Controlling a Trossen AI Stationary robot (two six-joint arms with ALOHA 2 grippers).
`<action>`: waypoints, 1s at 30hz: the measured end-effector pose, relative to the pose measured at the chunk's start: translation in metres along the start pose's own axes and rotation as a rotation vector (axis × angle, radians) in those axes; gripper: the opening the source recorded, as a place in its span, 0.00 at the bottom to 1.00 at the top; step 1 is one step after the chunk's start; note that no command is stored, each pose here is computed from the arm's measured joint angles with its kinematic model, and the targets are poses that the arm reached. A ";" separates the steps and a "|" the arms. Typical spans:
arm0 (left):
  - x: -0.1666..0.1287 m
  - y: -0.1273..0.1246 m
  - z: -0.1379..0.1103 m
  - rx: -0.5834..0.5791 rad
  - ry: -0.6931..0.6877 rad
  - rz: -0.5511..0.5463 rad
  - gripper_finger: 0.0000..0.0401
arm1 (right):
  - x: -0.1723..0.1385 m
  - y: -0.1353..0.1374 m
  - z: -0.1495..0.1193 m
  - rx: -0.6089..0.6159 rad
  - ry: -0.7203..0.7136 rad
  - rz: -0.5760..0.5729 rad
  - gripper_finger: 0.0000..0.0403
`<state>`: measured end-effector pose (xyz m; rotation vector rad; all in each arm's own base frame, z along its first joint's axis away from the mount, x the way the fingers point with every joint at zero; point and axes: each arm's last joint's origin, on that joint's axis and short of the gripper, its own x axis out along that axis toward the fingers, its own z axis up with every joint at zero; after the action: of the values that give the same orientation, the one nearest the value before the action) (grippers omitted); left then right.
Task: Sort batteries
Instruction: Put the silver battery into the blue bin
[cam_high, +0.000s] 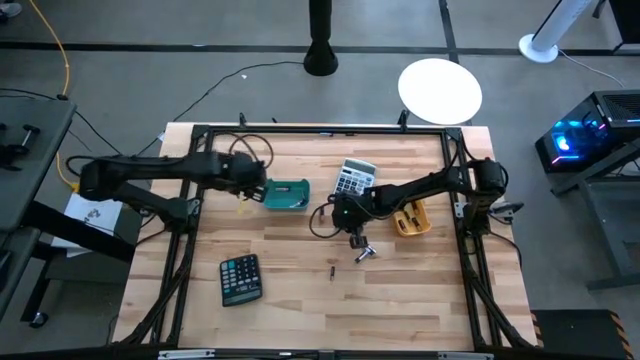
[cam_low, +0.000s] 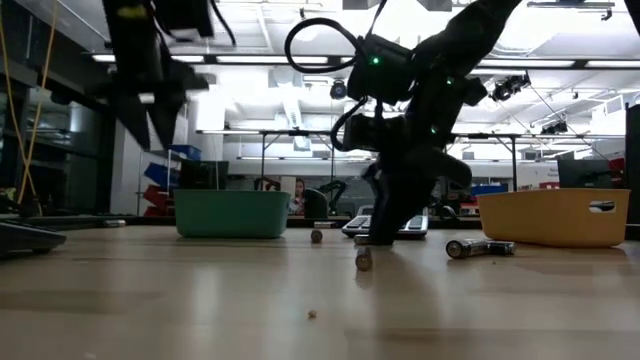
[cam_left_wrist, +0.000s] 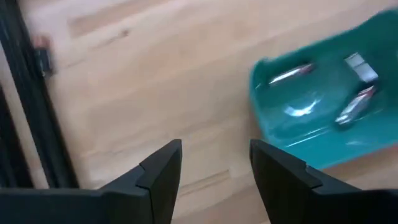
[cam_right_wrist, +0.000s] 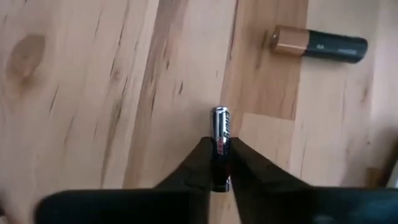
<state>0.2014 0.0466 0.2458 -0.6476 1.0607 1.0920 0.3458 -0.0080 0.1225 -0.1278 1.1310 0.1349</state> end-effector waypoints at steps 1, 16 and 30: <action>0.008 -0.003 0.001 0.011 0.037 0.004 0.43 | -0.002 0.000 0.000 0.019 -0.003 0.004 0.05; 0.100 -0.044 0.000 0.070 0.115 -0.099 0.02 | -0.091 -0.002 0.028 0.148 -0.217 -0.080 0.01; 0.084 -0.078 0.006 0.074 -0.064 -0.404 0.00 | -0.100 -0.052 0.035 0.286 -0.332 -0.194 0.08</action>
<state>0.2833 0.0562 0.1653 -0.7256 0.8635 0.7151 0.3445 -0.0574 0.2296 0.0402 0.7914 -0.1742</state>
